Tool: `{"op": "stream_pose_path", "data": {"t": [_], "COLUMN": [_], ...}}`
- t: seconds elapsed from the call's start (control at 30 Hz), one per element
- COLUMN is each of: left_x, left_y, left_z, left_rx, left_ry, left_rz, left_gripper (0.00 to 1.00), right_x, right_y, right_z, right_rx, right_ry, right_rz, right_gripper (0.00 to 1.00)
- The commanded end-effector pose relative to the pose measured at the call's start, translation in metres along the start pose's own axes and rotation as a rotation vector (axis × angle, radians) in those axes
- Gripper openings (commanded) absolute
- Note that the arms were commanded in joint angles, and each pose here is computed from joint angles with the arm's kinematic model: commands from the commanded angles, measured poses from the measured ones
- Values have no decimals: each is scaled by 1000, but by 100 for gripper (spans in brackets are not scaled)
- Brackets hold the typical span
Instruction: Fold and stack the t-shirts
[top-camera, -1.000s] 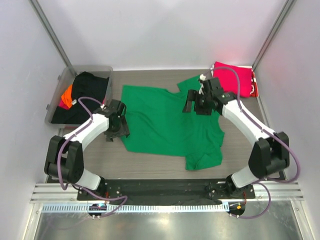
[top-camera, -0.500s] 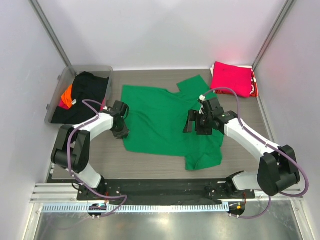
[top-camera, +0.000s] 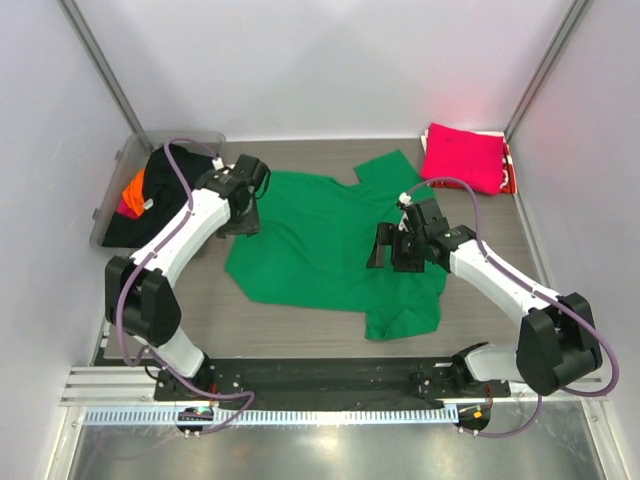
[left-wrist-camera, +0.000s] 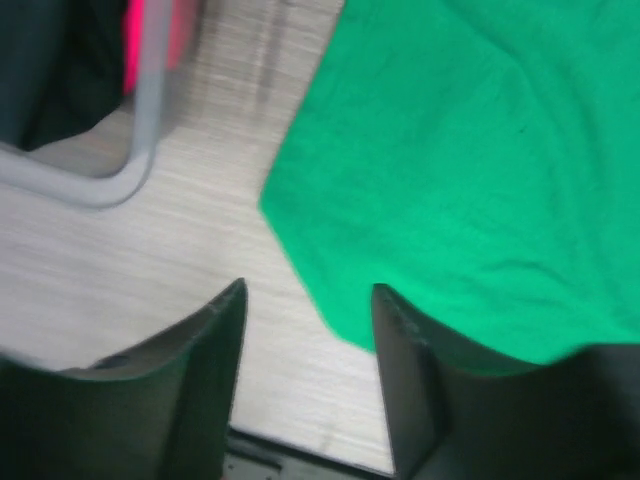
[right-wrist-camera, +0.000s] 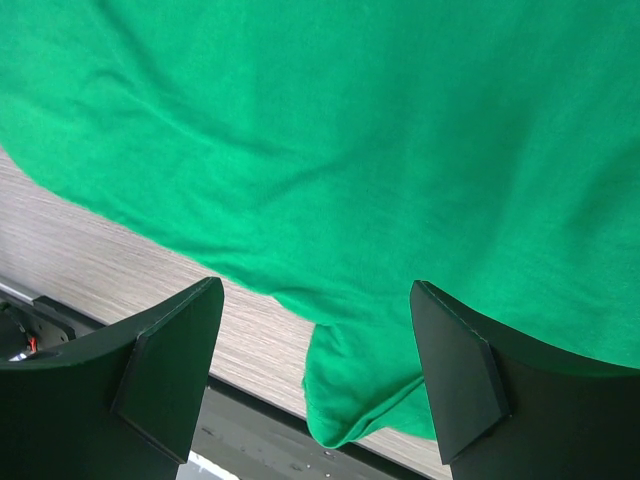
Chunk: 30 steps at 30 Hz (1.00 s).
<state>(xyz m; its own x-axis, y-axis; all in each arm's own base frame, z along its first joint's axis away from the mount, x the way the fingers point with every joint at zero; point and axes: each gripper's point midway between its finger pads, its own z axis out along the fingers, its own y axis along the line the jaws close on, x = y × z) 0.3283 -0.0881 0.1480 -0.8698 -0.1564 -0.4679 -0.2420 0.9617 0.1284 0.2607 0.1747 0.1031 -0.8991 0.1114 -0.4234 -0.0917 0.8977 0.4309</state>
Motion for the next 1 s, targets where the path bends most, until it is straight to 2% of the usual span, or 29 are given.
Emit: {"op": "stream_pose_path", "data": {"t": [0.0, 0.13, 0.17, 0.27, 0.3, 0.5, 0.63, 0.73, 0.83, 0.87, 0.93, 0.97], "left_x": [17, 47, 56, 78, 93, 91, 91, 99, 107, 108, 106, 100], "left_y": [29, 29, 21, 12, 11, -12, -16, -16, -15, -15, -15, -17], "left_z": [-21, -2, -6, 9, 17, 50, 71, 87, 98, 100, 100, 97], "left_rx": [-154, -140, -56, 54, 67, 181, 202, 166, 139, 135, 132, 140], "left_ry": [12, 37, 47, 48, 82, 23, 37, 76, 105, 108, 110, 100], "left_rz": [175, 97, 54, -55, -62, -157, -227, -226, -224, -225, -224, -226], "left_gripper": [60, 66, 66, 65, 65, 64, 63, 59, 49, 40, 31, 22], "right_x": [-5, -6, -7, -5, -3, -1, -2, -1, 2, 2, 3, 1], "right_y": [7, 10, 10, 10, 9, 8, 9, 7, 4, 4, 3, 2], "right_z": [0, 0, -2, -5, -5, -4, -5, -4, -2, -2, -1, 0], "right_rx": [-40, -52, -54, -56, -55, -55, -57, -48, -40, -38, -32, -30], "right_ry": [-27, -26, -35, -39, -35, -27, -31, -25, -16, -16, -12, -13], "right_rz": [-23, -18, -19, -20, -20, -16, -22, -30, -30, -31, -32, -31], "right_gripper": [81, 81, 81, 81, 81, 81, 81, 81, 81, 81, 81, 81]}}
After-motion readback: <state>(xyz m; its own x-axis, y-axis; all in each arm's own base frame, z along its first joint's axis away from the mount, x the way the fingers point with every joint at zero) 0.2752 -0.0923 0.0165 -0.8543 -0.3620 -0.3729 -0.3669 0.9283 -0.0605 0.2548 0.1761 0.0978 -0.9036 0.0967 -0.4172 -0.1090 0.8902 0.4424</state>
